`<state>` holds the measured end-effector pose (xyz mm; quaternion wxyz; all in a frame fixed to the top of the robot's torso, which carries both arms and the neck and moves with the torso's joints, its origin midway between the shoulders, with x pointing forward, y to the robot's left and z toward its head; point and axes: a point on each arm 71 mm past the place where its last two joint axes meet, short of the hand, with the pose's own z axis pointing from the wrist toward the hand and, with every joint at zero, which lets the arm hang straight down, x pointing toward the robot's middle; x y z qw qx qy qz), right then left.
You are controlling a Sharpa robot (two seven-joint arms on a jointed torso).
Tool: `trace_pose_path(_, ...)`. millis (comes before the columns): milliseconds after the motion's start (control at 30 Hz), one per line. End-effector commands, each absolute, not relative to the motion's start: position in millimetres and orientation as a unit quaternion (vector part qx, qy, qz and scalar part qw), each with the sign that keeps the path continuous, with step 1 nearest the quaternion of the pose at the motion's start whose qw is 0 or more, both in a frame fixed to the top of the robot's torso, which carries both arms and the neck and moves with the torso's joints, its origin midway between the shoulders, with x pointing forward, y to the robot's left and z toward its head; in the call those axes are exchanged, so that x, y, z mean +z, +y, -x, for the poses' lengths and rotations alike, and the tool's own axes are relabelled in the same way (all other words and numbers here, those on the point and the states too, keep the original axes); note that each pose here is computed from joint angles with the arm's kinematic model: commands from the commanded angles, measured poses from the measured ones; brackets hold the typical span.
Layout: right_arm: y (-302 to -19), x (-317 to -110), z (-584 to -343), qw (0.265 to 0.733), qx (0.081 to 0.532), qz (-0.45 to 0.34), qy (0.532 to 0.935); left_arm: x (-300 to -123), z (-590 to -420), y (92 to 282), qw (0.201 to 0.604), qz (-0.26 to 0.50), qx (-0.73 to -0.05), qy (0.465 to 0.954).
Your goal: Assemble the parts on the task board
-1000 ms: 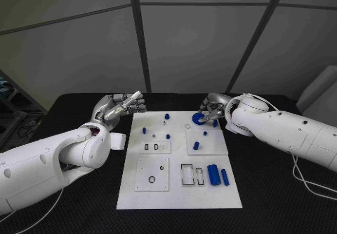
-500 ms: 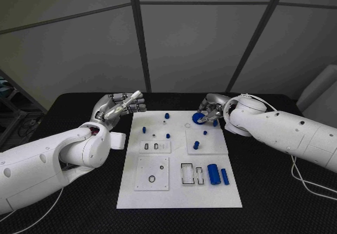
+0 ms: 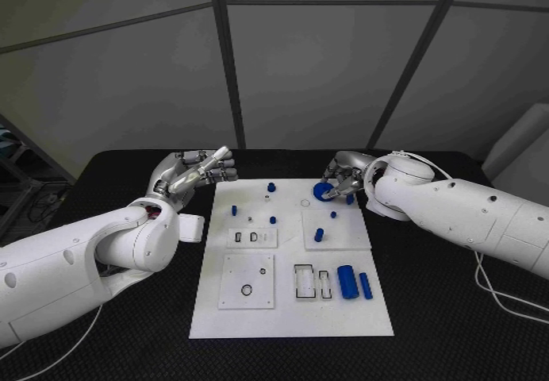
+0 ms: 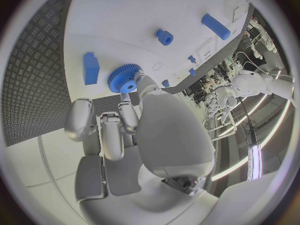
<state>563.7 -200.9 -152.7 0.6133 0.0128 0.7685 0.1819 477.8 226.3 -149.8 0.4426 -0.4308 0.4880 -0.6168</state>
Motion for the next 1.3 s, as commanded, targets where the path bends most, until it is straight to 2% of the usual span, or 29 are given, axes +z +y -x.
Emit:
trace_pose_path(33,-201.7,-155.0,-562.8,0.608,0.175,-0.007,0.774,-147.9,-477.8,224.9,0.44,0.424,-0.622,0.489)
trace_pose_path(333,-197.3,-150.0,-560.5,0.629,0.183,0.005,0.756,-148.0,-477.7,224.8,0.44,0.424,-0.622,0.489)
trace_pose_path(833,-176.5,-132.3,-548.2,0.689,0.214,0.044,0.691,-147.8,-477.3,226.0,0.44,0.424,-0.622,0.49)
trace_pose_path(1100,-142.2,-119.3,-530.3,0.717,0.228,0.1,0.651,-147.8,-477.0,225.4,0.438,0.424,-0.622,0.49)
trace_pose_path(1300,-113.7,-119.7,-525.7,0.72,0.235,0.125,0.64,-148.0,-477.4,224.4,0.438,0.424,-0.623,0.491)
